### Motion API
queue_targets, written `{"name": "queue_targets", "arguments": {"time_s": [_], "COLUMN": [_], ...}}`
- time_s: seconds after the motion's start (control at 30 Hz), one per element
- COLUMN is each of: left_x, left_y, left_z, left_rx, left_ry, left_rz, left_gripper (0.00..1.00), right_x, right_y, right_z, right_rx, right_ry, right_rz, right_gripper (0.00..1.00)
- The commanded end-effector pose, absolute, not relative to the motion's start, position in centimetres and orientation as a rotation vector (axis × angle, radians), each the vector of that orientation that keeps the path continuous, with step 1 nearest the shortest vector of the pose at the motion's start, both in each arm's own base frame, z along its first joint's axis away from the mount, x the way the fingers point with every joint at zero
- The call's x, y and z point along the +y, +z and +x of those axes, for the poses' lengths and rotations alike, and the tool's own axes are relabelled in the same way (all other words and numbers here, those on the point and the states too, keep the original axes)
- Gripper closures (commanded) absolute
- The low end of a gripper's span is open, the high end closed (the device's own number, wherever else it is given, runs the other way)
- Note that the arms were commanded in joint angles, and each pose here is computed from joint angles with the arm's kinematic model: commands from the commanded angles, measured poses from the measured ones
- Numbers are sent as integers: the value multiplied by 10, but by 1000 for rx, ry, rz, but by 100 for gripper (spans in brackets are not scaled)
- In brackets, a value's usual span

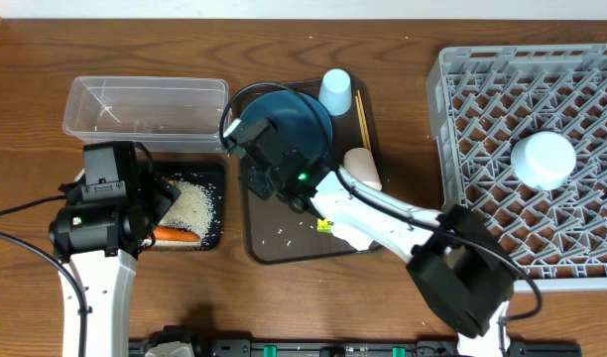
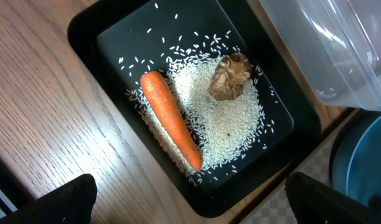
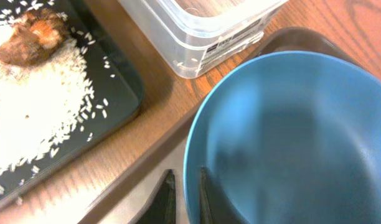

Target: Sort waste into correct bins and load items into the dishwasher rack

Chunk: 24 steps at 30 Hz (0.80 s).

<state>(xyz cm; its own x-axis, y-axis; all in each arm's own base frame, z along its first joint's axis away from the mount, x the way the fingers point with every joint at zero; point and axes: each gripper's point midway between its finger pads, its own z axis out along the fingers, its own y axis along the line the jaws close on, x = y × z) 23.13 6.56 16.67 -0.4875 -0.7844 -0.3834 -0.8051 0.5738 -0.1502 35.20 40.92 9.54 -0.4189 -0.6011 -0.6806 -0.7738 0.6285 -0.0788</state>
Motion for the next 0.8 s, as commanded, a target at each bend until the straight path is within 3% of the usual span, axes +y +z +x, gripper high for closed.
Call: {"name": "queue_targets", "arguments": {"time_s": [0.0,0.4,0.63,0.77], "left_x": [68,68,68,68], "left_y": [167,167,167,167], "left_z": [231,231,231,231], "left_rx": [2399,2399,2399,2399], "left_ry": [86,85,85,86], "left_rz": [-1279,-1279,-1279,-1279], "left_gripper": [2,2,2,2], "right_x": [409,402,401,401], "right_y": [112,23,16,16], "right_z": [347,323,323,323], "right_rx": [2163,2346,2358,2359], "right_ry": [339,275,268,268], "right_rz": [-1064,-1197,-1204,-1203], "right_gripper": [81,79,76,91]}}
